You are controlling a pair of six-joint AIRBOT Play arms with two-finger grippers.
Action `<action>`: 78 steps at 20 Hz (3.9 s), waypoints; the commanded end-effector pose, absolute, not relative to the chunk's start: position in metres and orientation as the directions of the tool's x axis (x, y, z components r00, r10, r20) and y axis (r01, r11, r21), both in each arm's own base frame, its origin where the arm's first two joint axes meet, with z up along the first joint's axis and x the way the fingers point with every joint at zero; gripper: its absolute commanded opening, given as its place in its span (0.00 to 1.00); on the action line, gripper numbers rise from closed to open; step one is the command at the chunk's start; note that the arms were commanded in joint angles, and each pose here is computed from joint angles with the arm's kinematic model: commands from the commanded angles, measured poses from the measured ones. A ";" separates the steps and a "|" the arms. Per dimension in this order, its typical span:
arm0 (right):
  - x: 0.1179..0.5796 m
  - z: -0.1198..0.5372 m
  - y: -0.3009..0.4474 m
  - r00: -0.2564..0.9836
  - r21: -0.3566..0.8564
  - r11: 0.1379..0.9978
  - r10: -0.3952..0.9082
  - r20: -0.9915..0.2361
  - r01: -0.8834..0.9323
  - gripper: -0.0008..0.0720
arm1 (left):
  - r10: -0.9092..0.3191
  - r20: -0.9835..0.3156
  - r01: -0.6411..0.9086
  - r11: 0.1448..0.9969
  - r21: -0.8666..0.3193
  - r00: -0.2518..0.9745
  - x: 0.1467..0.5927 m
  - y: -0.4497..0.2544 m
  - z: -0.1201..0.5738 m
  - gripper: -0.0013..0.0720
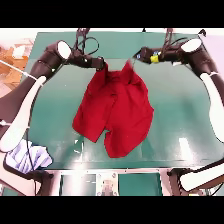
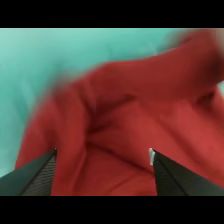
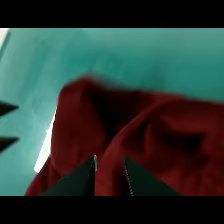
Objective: Fold the shirts.
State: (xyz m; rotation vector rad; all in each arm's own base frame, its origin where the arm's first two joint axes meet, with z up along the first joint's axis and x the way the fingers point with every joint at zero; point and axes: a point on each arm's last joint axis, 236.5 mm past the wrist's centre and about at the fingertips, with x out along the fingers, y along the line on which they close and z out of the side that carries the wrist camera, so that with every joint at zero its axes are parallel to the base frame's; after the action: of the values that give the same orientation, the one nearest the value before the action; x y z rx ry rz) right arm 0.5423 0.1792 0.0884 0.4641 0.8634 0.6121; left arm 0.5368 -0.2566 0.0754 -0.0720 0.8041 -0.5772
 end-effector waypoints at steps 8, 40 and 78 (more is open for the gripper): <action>0.363 -0.014 0.074 0.151 0.635 0.750 0.617 -0.772 0.182 0.38 | -0.391 -0.869 0.278 0.908 -0.312 0.304 0.500 -0.095 0.065 0.91; 0.411 -0.091 -0.015 0.413 0.671 0.605 0.530 -0.741 0.428 0.03 | -0.259 -0.965 0.685 0.696 -0.216 -0.041 0.337 -0.316 -0.017 0.90; 0.396 -0.085 -0.047 0.424 0.691 0.546 0.546 -0.723 0.475 0.03 | -0.211 -0.932 0.563 0.827 -0.009 0.296 0.335 -0.272 0.096 0.05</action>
State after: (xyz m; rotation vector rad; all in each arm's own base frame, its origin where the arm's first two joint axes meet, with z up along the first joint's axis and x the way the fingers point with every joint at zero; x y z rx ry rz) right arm 0.4011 -0.0351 -0.0867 1.0294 1.1988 0.0683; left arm 0.3180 -0.3172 0.0444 0.5741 1.1616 -0.5480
